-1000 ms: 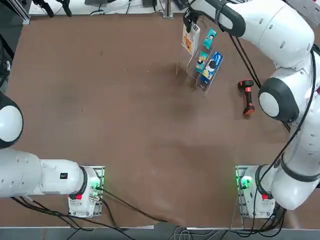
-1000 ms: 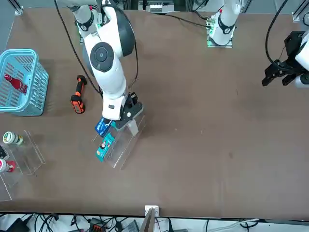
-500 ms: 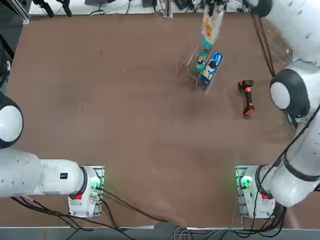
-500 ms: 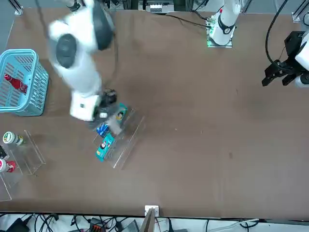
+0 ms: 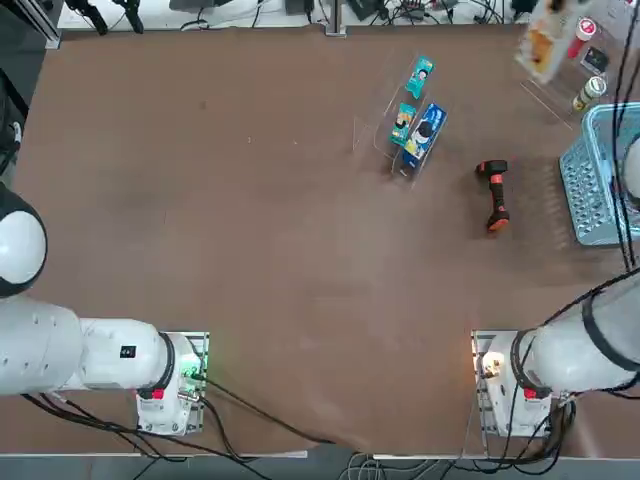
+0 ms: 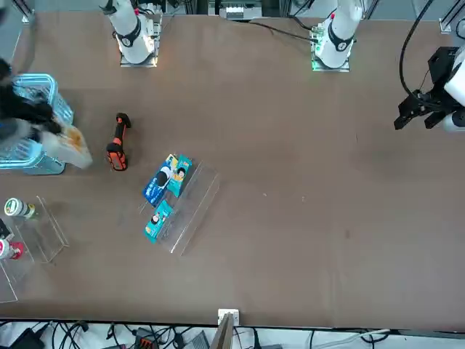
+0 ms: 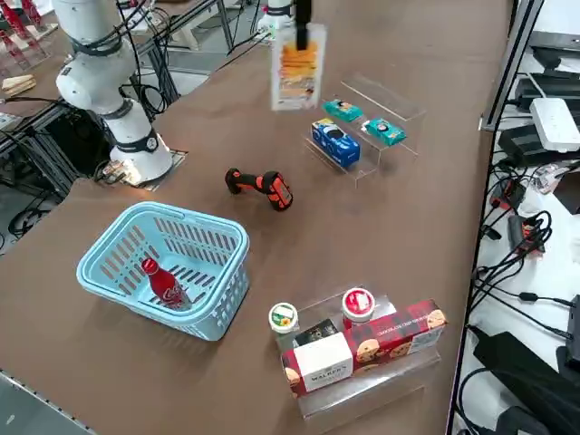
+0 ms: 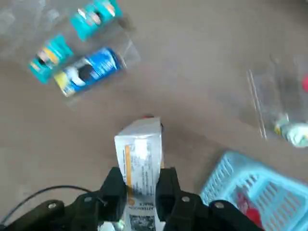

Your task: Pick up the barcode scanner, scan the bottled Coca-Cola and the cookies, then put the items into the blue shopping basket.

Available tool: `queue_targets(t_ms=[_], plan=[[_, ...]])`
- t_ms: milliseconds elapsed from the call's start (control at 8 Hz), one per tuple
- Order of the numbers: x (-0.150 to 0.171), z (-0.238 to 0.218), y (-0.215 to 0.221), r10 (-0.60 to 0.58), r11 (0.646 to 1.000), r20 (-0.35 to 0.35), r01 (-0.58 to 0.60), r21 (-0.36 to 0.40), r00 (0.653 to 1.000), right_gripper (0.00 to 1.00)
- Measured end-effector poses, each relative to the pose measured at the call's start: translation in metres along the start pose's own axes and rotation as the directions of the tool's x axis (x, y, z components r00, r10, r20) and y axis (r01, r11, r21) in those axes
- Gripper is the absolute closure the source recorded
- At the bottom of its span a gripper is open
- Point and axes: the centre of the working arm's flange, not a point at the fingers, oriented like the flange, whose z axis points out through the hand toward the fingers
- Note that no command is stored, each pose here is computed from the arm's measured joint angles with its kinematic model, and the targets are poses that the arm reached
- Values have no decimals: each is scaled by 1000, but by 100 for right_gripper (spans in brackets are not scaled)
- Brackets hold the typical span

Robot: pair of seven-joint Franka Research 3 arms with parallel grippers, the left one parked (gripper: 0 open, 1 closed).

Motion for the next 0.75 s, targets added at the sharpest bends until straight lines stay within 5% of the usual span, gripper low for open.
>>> queue_targets(t_ms=[375,750], plan=[[-119,45,112,84,995,-20,-85,-43,996,65],[-211,113,159,114,988,-96,-124,-95,989,65]])
